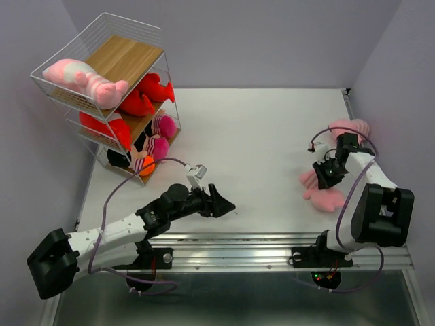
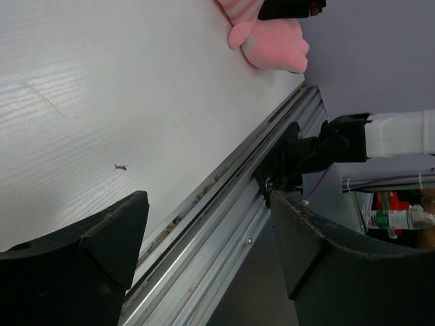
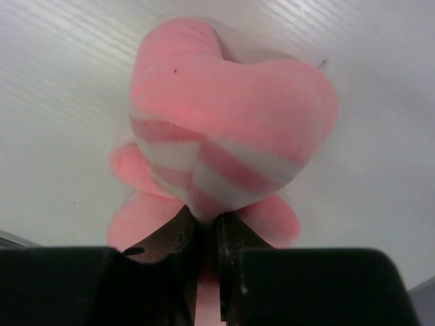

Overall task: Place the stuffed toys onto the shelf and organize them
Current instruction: Grab a stuffed toy with the right arm, then pass the stuffed toy from the right arm to the left

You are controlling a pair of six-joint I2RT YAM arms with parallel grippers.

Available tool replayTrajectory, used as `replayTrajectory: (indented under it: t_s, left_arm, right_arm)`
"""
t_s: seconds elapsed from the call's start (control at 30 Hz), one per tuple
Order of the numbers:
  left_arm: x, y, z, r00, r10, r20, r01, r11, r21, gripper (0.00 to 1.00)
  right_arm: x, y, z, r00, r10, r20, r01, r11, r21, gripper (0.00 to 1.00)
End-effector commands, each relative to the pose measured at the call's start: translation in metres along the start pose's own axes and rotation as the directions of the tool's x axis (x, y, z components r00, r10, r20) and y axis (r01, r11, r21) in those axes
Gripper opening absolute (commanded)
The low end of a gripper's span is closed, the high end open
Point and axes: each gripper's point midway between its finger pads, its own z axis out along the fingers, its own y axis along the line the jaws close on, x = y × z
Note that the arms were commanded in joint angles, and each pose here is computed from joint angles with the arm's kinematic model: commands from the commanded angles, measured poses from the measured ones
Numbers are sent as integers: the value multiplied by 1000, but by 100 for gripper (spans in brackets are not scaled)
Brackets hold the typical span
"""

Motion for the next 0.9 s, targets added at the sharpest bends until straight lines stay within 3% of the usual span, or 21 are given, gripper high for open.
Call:
replayTrajectory:
  t_s: [0.0,0.07,0.13,0.17,0.3,0.5,0.87]
  left_arm:
    - [-19,-32,10,997,-7,71,0,996,94,83]
    - [-18,-41,14,998,-7,67,-1,993,121,83]
    - [-18,-47,21,998,-1,56,-6,992,130,83]
    - [-20,-52,27,999,11,54,-18,991,134,83]
    - [-19,-65,44,997,71,37,-75,985,153,83]
    - [-28,-104,79,985,174,16,-173,959,225,84]
    - [6,-126,125,971,217,-97,-184,945,271,83]
  right_arm:
    - [-15,29,-13,959,-230,168,250,961,-114,13]
    - [-20,44,-28,920,-310,239,349,926,-143,11]
    - [-30,68,-52,838,-408,363,488,858,-162,10]
    - [-37,81,-61,756,-478,448,592,791,-154,10]
    - [-35,115,-83,615,-554,561,734,661,-153,10]
    - [-25,150,-91,540,-568,621,810,552,-200,10]
    - [-17,174,-103,472,-572,671,847,506,-165,12]
